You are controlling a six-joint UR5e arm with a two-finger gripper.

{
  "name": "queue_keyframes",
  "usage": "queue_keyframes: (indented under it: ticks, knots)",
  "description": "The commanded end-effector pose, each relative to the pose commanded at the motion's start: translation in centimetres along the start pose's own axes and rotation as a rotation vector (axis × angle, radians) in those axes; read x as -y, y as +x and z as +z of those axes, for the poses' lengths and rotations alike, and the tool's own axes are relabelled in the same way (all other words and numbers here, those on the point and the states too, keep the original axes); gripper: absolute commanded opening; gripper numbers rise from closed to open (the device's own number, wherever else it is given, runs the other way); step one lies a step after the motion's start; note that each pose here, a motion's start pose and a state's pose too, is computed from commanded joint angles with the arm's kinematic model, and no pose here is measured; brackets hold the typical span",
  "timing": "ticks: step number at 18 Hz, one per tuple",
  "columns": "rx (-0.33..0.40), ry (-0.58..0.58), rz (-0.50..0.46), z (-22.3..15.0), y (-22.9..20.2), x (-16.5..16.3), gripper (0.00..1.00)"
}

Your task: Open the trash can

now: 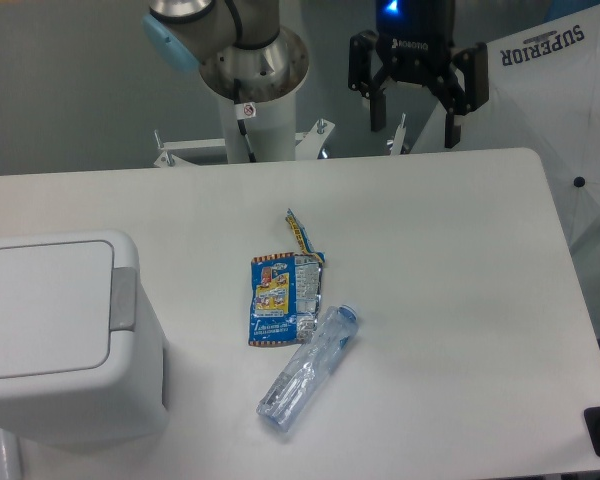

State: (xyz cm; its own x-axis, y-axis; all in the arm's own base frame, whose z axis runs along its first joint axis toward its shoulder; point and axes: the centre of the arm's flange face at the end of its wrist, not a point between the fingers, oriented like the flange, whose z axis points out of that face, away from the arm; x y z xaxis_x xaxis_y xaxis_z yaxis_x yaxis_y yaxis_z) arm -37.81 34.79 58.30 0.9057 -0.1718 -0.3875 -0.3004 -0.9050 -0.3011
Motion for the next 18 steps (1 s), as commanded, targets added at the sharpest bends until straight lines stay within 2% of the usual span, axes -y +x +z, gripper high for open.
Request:
queue_keyframes:
  ticks: [7, 9, 14, 16, 18]
  knots:
    - [0.008, 0.040, 0.007, 0.2, 0.2, 0.5, 1.00]
    - [0.001, 0.084, 0.008, 0.0, 0.3, 1.4, 1.00]
    - [-0.052, 0.199, -0.133, 0.7, 0.5, 2.6, 1.00]
    - [-0.031, 0.207, -0.200, 0.3, 0.4, 2.7, 1.00]
    - [-0.025, 0.223, -0.320, -0.1, 0.5, 3.4, 1.00]
